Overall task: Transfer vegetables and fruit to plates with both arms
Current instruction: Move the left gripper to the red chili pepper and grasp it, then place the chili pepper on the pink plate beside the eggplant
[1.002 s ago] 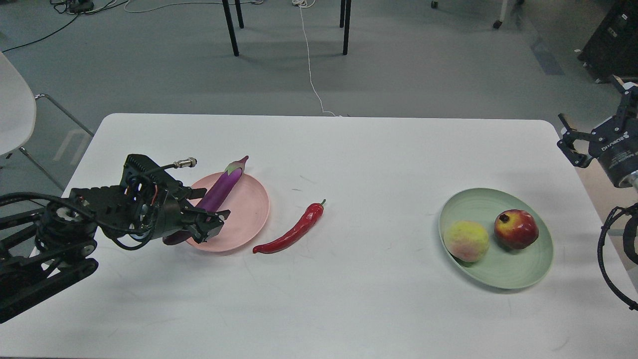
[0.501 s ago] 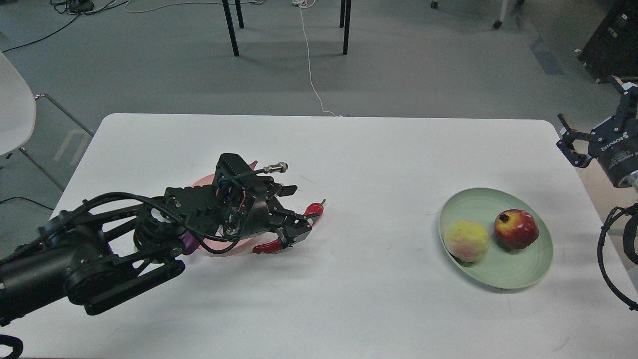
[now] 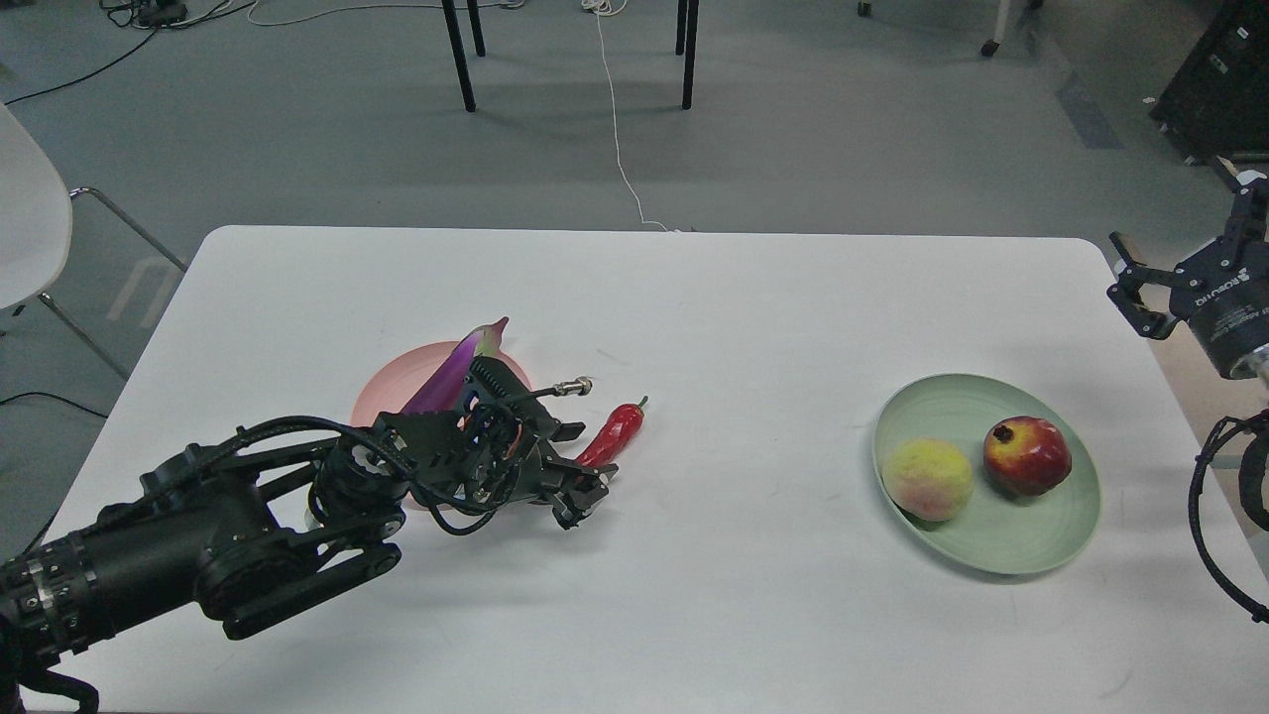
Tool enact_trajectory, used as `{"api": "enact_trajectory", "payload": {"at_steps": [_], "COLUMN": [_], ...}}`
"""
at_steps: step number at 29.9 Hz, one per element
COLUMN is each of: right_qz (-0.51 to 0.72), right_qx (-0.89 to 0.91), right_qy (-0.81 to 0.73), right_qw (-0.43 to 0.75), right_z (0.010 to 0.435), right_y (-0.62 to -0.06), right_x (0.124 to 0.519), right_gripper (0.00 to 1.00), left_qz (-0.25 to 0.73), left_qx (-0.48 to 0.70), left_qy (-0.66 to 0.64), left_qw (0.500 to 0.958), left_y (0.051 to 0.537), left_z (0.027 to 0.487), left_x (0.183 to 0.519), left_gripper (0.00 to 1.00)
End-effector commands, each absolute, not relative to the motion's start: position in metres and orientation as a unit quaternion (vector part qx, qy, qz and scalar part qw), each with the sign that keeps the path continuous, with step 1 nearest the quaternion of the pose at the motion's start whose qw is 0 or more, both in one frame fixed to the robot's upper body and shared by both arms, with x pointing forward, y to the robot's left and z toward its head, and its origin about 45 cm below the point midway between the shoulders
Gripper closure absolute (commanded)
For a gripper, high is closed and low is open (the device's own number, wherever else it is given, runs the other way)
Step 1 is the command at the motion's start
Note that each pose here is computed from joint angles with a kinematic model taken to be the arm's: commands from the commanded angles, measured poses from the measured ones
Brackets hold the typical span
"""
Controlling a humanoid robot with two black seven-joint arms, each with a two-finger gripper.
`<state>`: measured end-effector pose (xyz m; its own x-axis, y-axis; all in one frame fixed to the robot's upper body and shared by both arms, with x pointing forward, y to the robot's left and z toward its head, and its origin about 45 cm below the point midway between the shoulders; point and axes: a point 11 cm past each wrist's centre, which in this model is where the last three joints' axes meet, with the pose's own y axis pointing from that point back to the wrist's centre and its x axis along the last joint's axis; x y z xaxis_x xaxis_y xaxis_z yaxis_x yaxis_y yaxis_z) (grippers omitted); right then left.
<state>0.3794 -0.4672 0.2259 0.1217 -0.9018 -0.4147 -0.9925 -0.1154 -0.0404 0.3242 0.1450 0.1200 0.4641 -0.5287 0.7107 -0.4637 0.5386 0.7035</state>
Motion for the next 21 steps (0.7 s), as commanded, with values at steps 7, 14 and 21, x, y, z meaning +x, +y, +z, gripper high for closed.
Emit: {"api": "enact_trajectory", "payload": {"at_steps": [7, 14, 21], "right_qz": [0.144, 0.144, 0.144], "right_qx": [-0.732, -0.731, -0.732], "right_qy": [0.647, 0.649, 0.648], "right_qw": [0.156, 0.155, 0.156], "right_z": [0.227, 0.227, 0.227], "right_y": [-0.468, -0.47, -0.468], "right_x": [0.38, 0.379, 0.38], "right_gripper": [0.02, 0.02, 0.02], "left_qz": [-0.037, -0.002, 0.033], "left_qx": [0.479, 0.456, 0.482], "left_qy": [-0.518, -0.535, -0.517], "left_qw": [0.708, 0.711, 0.706], "left_y": [0.143, 0.146, 0.21], "left_z": [0.114, 0.15, 0.185], "left_x": [0.318, 0.326, 0.328], "left_gripper": [0.79, 0.9, 0.88]}}
